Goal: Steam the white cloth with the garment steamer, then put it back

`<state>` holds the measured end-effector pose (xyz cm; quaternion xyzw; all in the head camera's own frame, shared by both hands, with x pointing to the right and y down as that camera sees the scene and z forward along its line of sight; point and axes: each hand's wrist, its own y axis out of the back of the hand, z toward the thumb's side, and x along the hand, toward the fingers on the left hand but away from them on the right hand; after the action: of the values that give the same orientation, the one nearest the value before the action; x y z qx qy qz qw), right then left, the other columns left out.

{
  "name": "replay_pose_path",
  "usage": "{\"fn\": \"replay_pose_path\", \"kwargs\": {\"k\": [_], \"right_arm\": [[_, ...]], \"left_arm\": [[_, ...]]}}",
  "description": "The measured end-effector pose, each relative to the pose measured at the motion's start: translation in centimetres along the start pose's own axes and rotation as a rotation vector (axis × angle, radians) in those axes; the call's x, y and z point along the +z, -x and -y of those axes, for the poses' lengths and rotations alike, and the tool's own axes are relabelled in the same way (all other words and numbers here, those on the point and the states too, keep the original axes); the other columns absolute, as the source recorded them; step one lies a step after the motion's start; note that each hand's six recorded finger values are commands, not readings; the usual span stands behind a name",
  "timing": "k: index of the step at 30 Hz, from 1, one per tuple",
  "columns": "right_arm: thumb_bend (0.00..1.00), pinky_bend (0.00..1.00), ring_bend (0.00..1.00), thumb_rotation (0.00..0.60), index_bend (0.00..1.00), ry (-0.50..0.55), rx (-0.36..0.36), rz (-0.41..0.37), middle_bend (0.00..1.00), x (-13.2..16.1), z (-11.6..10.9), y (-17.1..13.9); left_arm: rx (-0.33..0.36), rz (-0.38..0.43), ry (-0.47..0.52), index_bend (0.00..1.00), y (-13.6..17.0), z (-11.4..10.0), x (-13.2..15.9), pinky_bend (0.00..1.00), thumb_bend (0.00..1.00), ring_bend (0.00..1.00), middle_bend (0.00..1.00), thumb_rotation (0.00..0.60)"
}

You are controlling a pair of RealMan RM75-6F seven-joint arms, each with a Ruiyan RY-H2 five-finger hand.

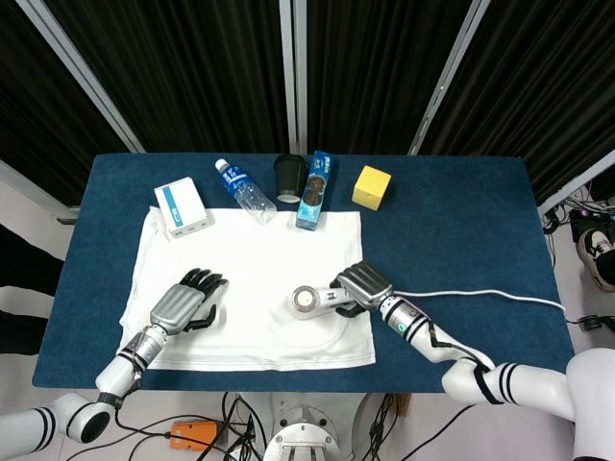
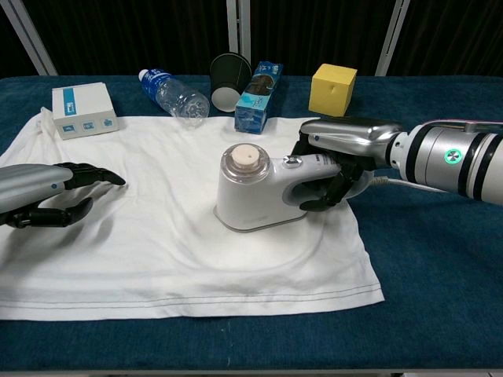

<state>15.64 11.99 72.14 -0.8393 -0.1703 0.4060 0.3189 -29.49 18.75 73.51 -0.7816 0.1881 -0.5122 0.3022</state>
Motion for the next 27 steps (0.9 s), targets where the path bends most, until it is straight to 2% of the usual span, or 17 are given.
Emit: {"fn": "replay_pose_path", "kwargs": {"k": [12,18,22,27], "right_arm": [[0.47,0.64,0.97,0.6,1.0,0.016,-0.067,0.175,0.94,-5.6,-2.1,1.3],[0.47,0.64,0.97,0.6,1.0,0.071,-0.118,0.269,0.94,-9.0,-4.0,1.2],[0.47,0.64,0.97,0.6,1.0,0.13,-0.159,0.285,0.94,-10.2,-5.3,-0.1],[0.47,0.63,0.96,0.6,1.0,0.173,-0.181,0.28,0.94,-11.4,-6.7,-4.1]], "left_arm": [[0.0,0.004,-0.006,0.09,-0.2,0.1,0.1,0.0,0.53,0.0,0.07,0.117],[0.005,0.006,-0.01,0.09,-0.1,-0.2,0.1,0.0,0.54,0.0,0.07,0.117],[0.029,0.008,-0.01,0.09,0.3,-0.8,0.1,0.0,0.54,0.0,0.07,0.116],[0.093,0.003,0.011,0.09,1.1,-2.4,-0.3,0.0,0.53,0.0,0.07,0.116]]}}
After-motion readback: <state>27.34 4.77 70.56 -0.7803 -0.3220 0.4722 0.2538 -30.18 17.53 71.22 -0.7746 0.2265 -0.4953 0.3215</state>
